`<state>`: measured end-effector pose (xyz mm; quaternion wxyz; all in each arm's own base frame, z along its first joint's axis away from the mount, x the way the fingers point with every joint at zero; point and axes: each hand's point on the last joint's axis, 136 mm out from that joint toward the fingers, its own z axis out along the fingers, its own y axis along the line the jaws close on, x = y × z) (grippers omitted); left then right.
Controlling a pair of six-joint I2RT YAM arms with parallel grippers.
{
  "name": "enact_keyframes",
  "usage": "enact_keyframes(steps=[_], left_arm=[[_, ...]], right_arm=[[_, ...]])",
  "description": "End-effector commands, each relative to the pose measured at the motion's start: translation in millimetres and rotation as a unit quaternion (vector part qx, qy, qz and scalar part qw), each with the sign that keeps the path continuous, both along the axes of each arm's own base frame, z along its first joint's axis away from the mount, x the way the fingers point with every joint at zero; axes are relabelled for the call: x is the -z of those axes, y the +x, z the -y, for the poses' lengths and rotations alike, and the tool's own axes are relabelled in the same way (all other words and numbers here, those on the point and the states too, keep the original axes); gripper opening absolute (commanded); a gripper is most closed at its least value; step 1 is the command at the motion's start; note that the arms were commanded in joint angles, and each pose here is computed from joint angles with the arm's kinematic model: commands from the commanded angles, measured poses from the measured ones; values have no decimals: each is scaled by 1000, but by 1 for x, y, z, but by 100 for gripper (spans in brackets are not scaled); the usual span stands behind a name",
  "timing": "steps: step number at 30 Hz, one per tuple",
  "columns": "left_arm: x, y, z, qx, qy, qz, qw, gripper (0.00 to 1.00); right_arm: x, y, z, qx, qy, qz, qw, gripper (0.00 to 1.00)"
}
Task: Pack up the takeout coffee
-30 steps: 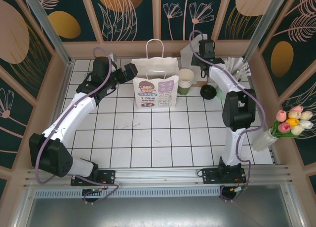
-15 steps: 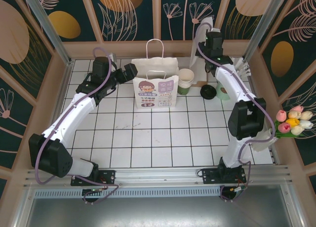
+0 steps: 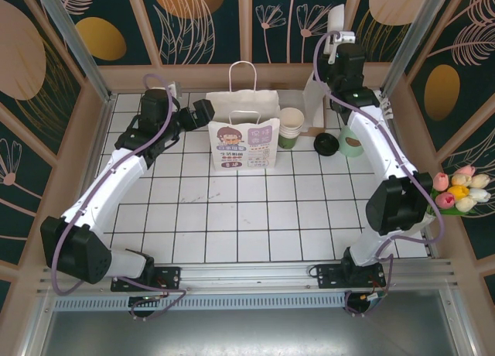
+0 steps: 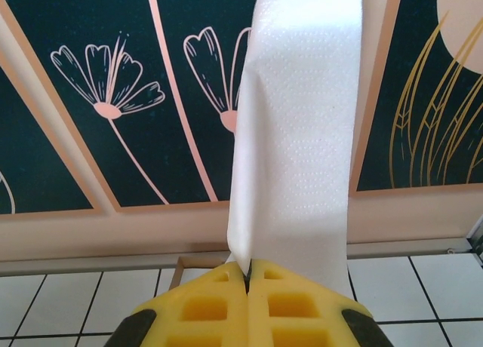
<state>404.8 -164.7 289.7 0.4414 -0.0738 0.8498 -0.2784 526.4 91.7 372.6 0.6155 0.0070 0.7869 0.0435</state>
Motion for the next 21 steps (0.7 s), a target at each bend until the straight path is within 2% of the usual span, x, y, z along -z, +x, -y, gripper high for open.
enact_keyframes(steps=[1,8,14,18,21], left_arm=[[-26,-8,8,47,0,48,998,98],[-79,-36,30,159,18,151,975,99],[-102,-53,47,228,22,193,954,98],[-110,-44,39,193,37,204,959,98],[-107,-24,16,108,54,184,975,99]], right_arm=[[-19,-8,1,-7,1,13,1000,0],[-61,-23,-8,-30,31,22,999,0],[-103,-47,-40,-66,35,49,996,0],[-138,-66,-61,-77,26,81,993,0],[-169,-87,-82,-106,15,115,988,0]])
